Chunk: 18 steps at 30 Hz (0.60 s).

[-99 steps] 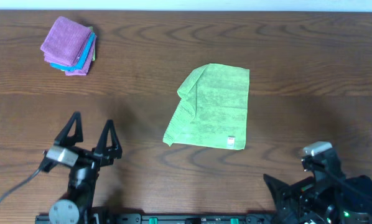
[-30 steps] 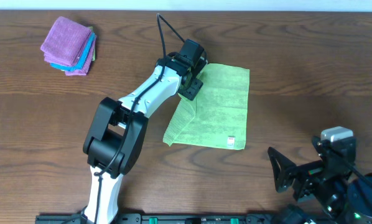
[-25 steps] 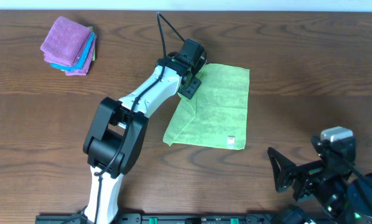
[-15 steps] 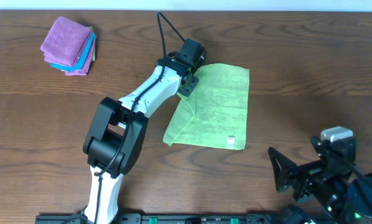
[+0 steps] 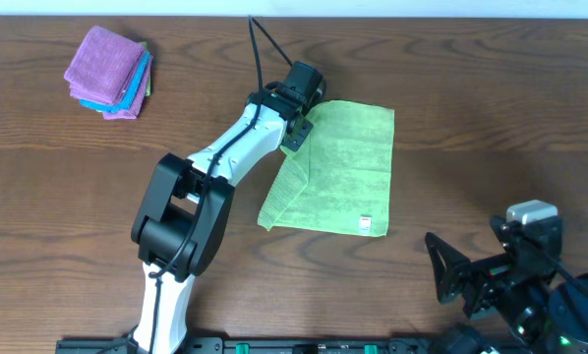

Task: Fold the cloth
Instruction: 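Grasp the folded-under left edge with the left gripper and unfold it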

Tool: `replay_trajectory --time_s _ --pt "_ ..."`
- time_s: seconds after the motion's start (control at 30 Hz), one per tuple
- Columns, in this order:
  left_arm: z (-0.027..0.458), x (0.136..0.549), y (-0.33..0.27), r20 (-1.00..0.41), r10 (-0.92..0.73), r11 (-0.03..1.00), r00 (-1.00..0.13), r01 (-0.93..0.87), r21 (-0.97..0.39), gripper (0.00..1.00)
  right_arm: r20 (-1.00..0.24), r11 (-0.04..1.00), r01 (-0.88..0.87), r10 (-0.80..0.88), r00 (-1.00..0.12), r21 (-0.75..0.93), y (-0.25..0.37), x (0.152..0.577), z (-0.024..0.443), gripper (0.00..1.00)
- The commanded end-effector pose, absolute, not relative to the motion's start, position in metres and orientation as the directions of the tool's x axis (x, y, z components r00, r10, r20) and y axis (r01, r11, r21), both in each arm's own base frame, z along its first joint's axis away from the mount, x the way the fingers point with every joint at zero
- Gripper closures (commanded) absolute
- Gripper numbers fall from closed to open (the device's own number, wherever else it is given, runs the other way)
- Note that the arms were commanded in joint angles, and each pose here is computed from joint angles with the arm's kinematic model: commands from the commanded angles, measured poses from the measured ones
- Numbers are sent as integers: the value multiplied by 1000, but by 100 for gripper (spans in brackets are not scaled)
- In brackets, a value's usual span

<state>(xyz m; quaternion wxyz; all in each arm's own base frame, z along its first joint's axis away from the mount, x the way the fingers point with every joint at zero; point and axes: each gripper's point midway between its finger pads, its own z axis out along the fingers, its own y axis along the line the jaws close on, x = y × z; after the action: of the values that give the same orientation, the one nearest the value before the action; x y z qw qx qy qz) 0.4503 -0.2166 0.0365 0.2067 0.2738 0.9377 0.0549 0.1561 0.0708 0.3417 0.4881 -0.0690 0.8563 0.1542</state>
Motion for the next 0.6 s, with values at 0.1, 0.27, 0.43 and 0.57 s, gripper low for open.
replay_trajectory --time_s 0.1,0.27,0.43,0.57 --pt "45 464 -211 -387 541 841 -746 471 266 94 -854 939 -272 39 -519 208 73 155 342 8" --pt "39 451 -213 -345 550 835 -760 501 228 87 -853 940 -271 37 -520 206 72 155 341 8" --pt "39 436 -226 -332 554 829 -764 544 132 53 -855 944 -263 38 -517 201 71 156 341 7" --pt "47 437 -230 -353 551 828 -757 549 114 33 -855 944 -263 38 -517 201 71 156 341 7"
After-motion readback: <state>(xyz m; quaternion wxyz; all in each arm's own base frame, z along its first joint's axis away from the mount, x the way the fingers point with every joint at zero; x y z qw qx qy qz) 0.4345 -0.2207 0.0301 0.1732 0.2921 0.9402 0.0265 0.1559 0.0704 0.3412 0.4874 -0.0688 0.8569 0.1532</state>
